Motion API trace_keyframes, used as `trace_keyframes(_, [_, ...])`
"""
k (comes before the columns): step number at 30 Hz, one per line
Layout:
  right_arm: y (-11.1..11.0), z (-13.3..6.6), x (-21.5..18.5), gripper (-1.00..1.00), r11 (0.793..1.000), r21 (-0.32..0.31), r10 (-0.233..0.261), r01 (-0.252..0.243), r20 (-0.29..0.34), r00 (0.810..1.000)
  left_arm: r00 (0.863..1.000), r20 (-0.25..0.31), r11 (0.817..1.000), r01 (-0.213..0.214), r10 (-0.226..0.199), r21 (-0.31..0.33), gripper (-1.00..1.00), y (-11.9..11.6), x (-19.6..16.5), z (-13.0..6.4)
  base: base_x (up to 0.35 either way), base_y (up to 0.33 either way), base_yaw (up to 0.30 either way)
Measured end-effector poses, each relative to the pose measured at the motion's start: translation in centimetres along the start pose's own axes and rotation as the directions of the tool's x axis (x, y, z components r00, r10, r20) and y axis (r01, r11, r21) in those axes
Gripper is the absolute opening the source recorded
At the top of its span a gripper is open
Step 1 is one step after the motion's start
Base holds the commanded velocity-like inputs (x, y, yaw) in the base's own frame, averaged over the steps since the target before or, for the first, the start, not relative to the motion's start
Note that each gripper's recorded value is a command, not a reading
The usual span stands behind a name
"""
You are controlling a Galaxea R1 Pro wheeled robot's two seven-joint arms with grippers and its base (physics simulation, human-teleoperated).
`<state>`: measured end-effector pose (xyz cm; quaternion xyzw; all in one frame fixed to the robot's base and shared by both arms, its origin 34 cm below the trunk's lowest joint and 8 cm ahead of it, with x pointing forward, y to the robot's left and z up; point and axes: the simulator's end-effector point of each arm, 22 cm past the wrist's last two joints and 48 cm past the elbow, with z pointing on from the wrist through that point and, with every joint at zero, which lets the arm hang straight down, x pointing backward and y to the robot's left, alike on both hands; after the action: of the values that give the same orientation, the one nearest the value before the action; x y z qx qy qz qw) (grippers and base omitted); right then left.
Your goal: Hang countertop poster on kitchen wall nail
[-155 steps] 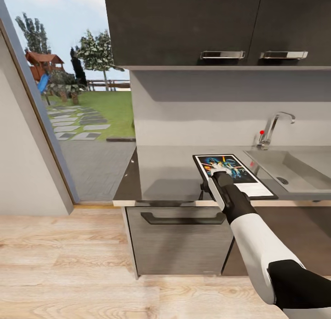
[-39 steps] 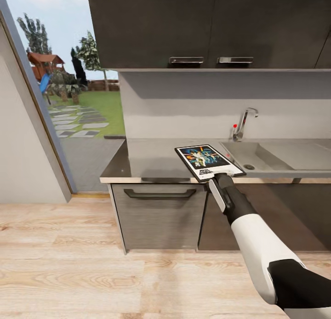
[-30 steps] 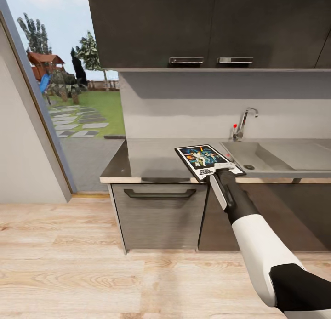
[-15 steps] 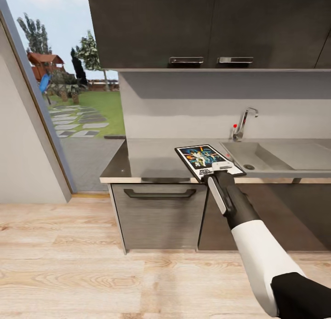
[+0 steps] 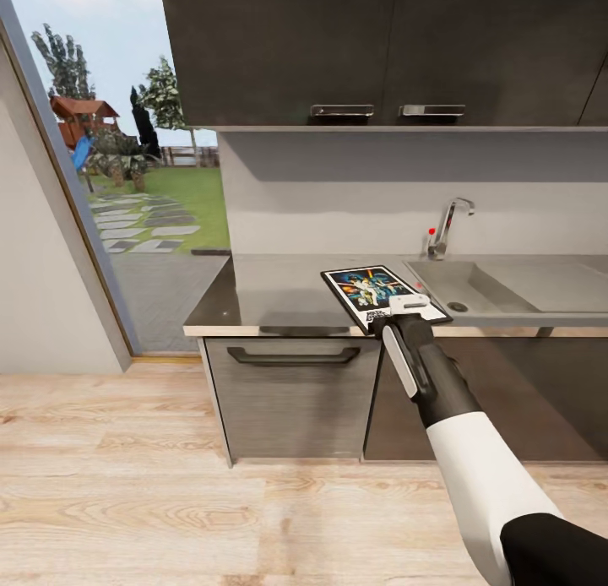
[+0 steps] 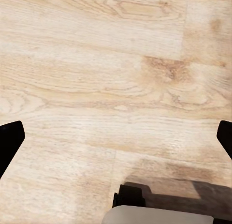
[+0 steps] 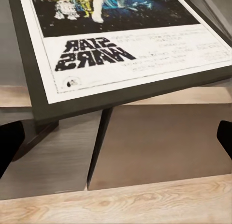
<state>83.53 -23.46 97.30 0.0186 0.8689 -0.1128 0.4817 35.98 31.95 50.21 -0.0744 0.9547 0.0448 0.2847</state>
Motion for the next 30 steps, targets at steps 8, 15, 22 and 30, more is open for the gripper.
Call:
trace_keyframes(8, [0.0,0.0,0.3,1.0,1.0,-0.001,0.0,0.0,-0.003,1.0,1.0,0.0,1.0,0.0,0.0,0.0,1.0,0.0,0.0,0.0,0.0,0.0,0.0])
trace_keyframes(15, [0.1,0.1,0.8,1.0,1.0,-0.001,-0.002,0.002,-0.011,1.0,1.0,0.0,1.0,0.0,0.0,0.0,1.0,0.0,0.0,0.0,-0.113,0.0,0.0])
trace_keyframes(22, [0.1,0.1,0.9,1.0,1.0,-0.001,-0.002,0.002,-0.012,1.0,1.0,0.0,1.0,0.0,0.0,0.0,1.0,0.0,0.0,0.0,-0.036,0.0,0.0])
trace_keyframes(30, [0.1,0.1,1.1,1.0,1.0,-0.001,-0.003,0.003,-0.014,1.0,1.0,0.001,1.0,0.001,-0.001,-0.001,1.0,0.0,-0.1,0.0,-0.002,0.003,0.0])
